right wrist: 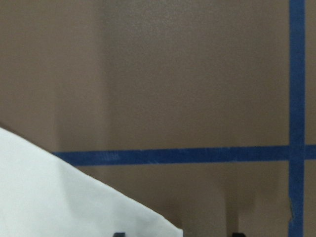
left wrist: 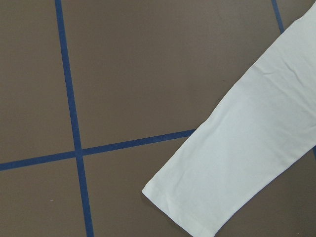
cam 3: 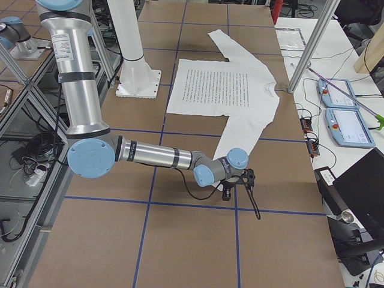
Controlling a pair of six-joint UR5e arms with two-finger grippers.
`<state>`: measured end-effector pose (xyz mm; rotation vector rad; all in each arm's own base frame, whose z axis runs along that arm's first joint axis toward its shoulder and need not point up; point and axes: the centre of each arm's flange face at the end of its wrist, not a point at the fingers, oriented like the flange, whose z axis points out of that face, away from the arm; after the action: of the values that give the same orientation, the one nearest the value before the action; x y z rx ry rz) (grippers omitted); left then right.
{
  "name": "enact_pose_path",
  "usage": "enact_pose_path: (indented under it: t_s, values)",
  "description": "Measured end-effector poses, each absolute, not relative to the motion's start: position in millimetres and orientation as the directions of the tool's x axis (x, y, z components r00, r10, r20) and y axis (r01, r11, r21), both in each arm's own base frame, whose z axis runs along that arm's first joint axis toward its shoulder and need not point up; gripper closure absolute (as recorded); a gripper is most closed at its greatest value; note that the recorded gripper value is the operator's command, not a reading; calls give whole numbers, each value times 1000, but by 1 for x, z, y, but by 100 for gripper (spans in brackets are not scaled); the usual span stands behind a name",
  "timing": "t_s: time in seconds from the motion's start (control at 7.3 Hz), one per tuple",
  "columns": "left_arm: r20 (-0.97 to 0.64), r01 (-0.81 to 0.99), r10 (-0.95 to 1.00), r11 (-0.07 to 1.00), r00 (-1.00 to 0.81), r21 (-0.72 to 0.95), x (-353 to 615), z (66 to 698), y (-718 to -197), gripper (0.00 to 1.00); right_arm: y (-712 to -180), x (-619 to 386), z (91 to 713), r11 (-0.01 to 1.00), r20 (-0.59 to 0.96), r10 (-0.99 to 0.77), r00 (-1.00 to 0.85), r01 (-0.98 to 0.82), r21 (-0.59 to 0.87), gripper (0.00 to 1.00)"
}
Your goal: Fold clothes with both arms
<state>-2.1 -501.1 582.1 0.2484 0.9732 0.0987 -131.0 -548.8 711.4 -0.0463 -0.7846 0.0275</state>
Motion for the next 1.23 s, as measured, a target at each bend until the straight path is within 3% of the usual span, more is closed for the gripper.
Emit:
enact_pose_path:
  t_s: [0.14,0.27,0.82,1.23]
  values:
    - [-805,28,193,967,561,252,-2,583,-501,0,-550,-133,713,998,707,44,706,-4,-58,68]
    - [-805,28,193,967,561,252,-2,583,-501,0,-551,-136,713,998,708,44,705,0,-61,100]
    - [-805,28,196,966,560,255,-2,581,-501,0,-552,-142,699,998,740,45,671,8,-68,100]
    - [-806,31,197,966,559,258,-2,577,-500,0,-555,-143,648,998,796,55,603,-3,-67,100]
